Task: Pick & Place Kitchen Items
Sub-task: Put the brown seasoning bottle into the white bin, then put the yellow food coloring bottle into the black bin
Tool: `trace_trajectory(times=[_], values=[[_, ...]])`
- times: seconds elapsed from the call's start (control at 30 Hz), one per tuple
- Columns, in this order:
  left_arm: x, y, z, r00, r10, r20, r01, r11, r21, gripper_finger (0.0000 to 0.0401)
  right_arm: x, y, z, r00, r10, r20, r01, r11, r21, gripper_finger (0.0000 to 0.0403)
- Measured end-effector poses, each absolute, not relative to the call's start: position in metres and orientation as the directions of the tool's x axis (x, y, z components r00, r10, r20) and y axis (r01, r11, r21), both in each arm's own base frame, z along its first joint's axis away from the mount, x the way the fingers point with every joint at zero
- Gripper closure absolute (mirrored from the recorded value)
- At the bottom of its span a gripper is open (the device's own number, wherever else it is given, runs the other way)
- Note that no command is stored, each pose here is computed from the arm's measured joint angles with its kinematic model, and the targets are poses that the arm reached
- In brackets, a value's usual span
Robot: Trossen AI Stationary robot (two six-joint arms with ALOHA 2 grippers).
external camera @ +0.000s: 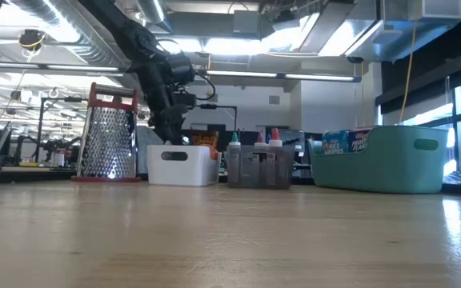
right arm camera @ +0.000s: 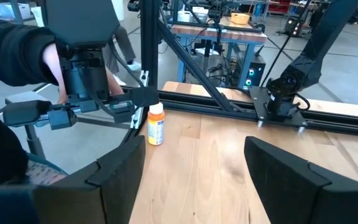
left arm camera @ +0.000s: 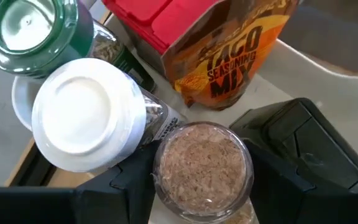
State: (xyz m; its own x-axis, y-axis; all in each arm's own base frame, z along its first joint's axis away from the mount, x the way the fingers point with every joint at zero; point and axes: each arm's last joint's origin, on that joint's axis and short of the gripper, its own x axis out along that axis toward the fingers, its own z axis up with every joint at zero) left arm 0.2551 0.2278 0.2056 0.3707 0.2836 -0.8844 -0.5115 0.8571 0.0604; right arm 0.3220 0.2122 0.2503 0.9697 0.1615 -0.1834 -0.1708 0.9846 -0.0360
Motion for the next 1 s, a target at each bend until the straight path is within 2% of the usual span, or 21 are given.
trace_trajectory(times=[0.33, 0.57, 1.0], values=[[0.254, 0.227, 0.199, 0.382, 0.301, -0.874, -0.505, 0.860, 0.076, 0.0190, 0.324, 0.209, 0.250, 0.971, 0.153, -0.183, -0.173, 0.980, -0.099, 0.0125], [0.251, 0.225, 0.192, 0.353, 0.316, -0.880, -0.526, 0.845, 0.092, 0.0169, 0.326, 0.206, 0.250, 0.972, 0.144, -0.183, -0.164, 0.981, -0.102, 0.0125], [0.251, 0.220, 0.203, 0.390, 0.319, -0.864, -0.515, 0.853, 0.083, 0.0166, 0.326, 0.206, 0.250, 0.973, 0.143, -0.184, -0.164, 0.981, -0.102, 0.0125]])
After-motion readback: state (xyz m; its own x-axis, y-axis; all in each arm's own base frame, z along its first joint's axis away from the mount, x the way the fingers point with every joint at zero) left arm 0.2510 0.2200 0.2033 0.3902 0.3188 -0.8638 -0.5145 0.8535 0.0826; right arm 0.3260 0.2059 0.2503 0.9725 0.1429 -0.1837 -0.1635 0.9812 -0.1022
